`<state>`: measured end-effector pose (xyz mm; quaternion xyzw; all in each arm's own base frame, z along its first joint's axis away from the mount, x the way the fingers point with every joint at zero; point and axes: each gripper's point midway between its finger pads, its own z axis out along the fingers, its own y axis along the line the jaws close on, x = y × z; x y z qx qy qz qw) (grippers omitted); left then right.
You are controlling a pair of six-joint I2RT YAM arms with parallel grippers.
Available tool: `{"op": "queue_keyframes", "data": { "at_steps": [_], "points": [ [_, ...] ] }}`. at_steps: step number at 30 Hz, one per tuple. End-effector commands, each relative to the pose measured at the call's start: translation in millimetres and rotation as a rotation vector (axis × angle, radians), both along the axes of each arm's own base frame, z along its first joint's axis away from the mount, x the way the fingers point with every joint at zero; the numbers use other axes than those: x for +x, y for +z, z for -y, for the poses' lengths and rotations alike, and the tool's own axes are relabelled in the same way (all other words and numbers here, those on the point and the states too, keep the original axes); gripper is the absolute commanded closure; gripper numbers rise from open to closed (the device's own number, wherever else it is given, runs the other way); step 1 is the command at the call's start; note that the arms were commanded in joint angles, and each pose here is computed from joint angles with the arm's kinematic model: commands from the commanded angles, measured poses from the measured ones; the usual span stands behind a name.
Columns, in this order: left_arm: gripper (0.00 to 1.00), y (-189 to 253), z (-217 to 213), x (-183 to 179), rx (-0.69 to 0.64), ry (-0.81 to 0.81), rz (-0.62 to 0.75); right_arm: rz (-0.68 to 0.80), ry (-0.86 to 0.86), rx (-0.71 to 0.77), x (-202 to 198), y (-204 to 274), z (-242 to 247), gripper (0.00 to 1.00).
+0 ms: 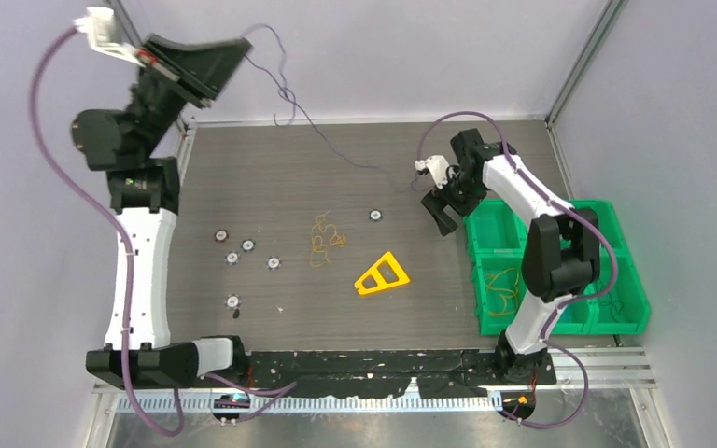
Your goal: Untangle the cables
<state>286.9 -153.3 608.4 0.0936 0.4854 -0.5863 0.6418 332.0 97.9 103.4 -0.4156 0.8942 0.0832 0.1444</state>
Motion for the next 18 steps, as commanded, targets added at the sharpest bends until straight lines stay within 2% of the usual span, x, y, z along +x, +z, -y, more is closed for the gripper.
{"op": "queue_keyframes", "data": {
  "at_steps": [1, 4, 8, 13, 18],
  "points": [
    [1.00, 86.5, -40.9, -53.3, -0.083, 0.123, 0.255, -0.072, -0.125, -0.035, 15.6, -15.1, 17.9, 0.05],
    [1.00, 109.3, -62.4, -67.6, -0.098, 0.219, 0.295, -0.088, -0.162, 0.016, 21.0, -16.6, 13.3, 0.05],
    [1.00, 93.0, -62.4, -62.5, -0.086, 0.221, 0.234, -0.042, -0.158, 0.198, 33.3, 9.9, -10.9, 0.05],
    [1.00, 42.4, -57.7, -29.3, -0.086, 0.183, 0.074, 0.172, -0.010, 0.443, 35.0, 92.8, -45.1, 0.05],
    [1.00, 5.1, -30.4, -16.1, -0.047, 0.107, 0.008, 0.263, 0.142, 0.742, 4.2, 180.1, -88.4, 0.05]
  ]
}}
